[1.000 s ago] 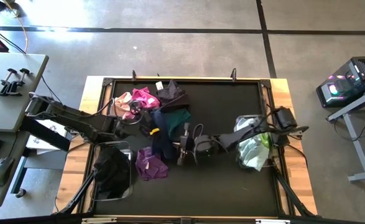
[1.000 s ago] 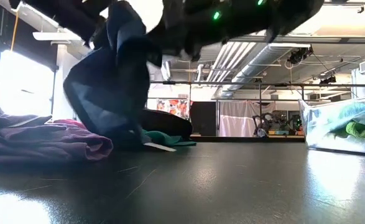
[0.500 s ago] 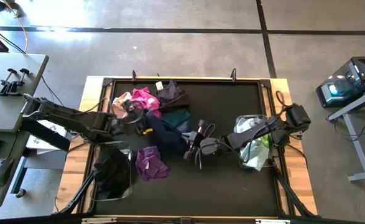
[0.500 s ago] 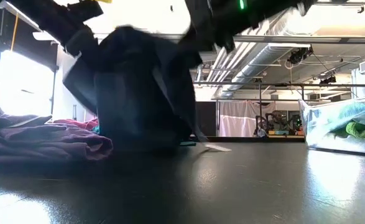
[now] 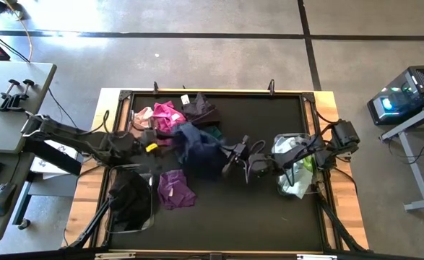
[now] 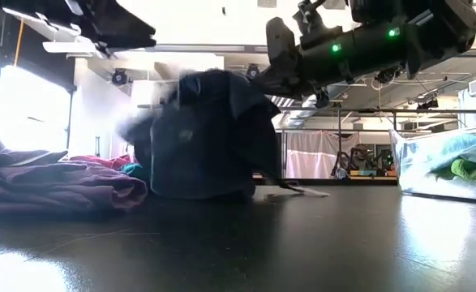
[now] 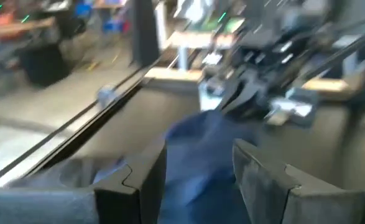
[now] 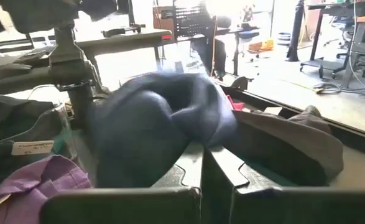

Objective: Sort towels by color in basket
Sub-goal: Put the dark blue towel into the left transparent bin

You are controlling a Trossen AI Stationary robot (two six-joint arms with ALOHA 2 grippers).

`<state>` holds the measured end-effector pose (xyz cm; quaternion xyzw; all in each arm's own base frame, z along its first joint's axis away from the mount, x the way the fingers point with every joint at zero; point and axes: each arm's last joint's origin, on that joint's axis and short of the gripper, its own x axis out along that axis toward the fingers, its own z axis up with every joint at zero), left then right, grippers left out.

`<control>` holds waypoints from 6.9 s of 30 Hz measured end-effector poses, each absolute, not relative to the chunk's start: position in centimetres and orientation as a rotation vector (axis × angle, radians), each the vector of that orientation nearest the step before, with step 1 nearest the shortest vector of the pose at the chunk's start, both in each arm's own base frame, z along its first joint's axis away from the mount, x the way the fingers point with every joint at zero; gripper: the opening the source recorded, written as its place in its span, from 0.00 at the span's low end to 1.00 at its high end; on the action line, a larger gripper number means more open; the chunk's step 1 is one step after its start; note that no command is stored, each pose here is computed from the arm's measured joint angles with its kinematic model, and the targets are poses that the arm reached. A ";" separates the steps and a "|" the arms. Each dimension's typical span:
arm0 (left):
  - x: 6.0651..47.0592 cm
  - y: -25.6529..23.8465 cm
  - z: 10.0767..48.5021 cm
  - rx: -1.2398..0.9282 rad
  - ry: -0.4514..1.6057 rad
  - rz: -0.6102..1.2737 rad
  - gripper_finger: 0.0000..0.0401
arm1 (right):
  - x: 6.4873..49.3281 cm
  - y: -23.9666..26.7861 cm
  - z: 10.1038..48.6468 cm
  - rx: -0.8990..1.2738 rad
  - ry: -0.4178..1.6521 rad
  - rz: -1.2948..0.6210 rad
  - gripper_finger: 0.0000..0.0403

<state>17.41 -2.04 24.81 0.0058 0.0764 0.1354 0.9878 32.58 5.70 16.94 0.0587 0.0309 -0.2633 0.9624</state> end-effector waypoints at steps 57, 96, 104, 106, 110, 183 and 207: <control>27.4 -3.1 23.2 0.357 0.409 -0.120 0.04 | 33.8 8.1 23.9 -0.078 0.169 -0.096 0.25; 9.7 -14.1 28.1 -0.299 0.996 0.015 0.01 | 33.0 11.5 22.0 -0.172 0.254 -0.078 0.27; 10.5 -13.9 22.4 -0.612 0.846 -0.165 0.02 | 32.7 12.1 22.0 -0.186 0.258 -0.056 0.27; 10.6 -13.3 21.8 -0.644 0.855 -0.130 0.04 | 32.8 12.0 22.0 -0.186 0.258 -0.057 0.27; 10.6 -12.3 22.3 -0.704 0.874 -0.145 0.14 | 32.8 12.0 22.0 -0.183 0.258 -0.057 0.27; 10.8 -10.9 29.8 -0.272 1.591 0.140 0.01 | 33.2 11.3 22.8 -0.189 0.180 -0.081 0.27; 11.7 -9.8 21.9 -0.176 1.498 0.027 0.00 | 33.4 10.8 22.7 -0.166 0.194 -0.102 0.27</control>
